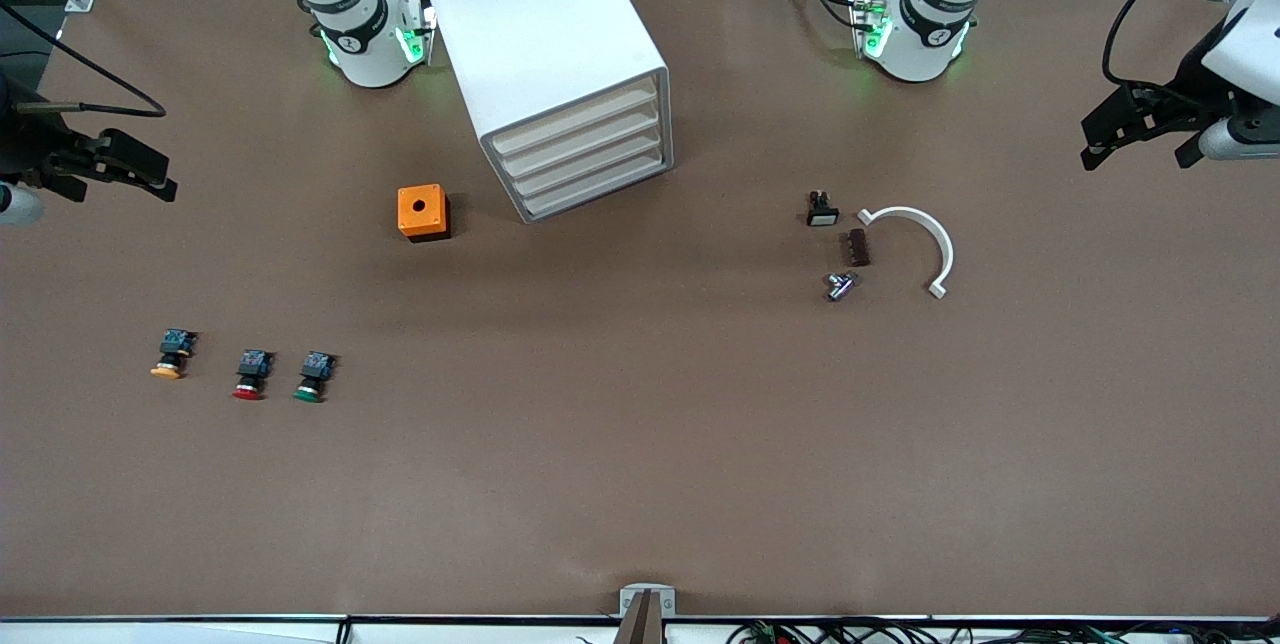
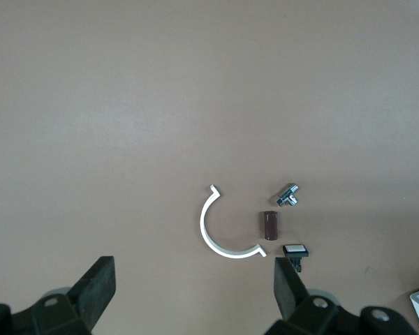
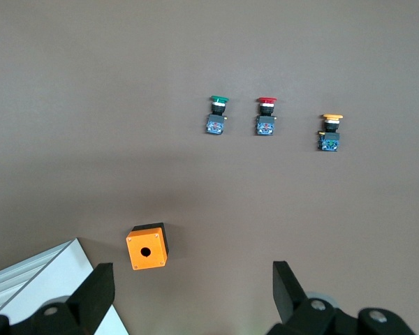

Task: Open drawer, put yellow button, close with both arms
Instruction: 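Move the left gripper toward the white drawer cabinet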

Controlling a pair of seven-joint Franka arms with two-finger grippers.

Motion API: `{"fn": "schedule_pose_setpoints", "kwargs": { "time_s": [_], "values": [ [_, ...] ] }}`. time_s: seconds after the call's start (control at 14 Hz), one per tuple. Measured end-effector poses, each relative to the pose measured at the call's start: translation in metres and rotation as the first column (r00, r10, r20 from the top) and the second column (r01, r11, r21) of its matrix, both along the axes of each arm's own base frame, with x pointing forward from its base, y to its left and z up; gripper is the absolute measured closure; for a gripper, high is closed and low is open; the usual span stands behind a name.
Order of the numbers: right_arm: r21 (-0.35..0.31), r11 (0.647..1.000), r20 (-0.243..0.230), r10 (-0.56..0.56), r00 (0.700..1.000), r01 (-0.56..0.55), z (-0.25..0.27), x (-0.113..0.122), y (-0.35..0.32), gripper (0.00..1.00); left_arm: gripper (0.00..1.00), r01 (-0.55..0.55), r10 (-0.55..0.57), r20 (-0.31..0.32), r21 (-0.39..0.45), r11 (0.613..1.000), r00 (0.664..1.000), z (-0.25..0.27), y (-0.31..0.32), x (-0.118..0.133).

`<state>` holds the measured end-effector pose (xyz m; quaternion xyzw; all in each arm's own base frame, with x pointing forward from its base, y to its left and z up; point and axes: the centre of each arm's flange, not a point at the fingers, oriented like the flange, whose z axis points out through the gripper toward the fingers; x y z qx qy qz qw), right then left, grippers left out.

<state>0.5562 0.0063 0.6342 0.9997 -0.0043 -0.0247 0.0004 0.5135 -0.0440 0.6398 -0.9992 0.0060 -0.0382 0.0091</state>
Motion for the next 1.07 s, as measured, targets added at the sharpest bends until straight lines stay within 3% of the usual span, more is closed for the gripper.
{"fn": "schedule_pose_setpoints", "kwargs": {
  "time_s": [0.5, 0.86, 1.07],
  "values": [
    [0.000, 1.000, 0.000, 0.001, 1.000, -0.001, 0.000, 0.000, 0.000, 0.00, 0.00, 0.005, -0.005, -0.019, 0.002, 1.000, 1.000, -0.009, -0.003, 0.005],
    [0.000, 1.000, -0.006, -0.001, 1.000, 0.001, -0.001, -0.001, 0.000, 0.00, 0.00, 0.023, -0.023, -0.097, 0.007, 1.000, 0.995, -0.033, -0.008, 0.011],
    [0.000, 1.000, -0.020, -0.001, 1.000, 0.001, -0.006, -0.001, 0.000, 0.00, 0.00, 0.142, -0.149, -0.160, -0.053, 0.988, 0.976, -0.052, -0.021, 0.014]
  ]
}}
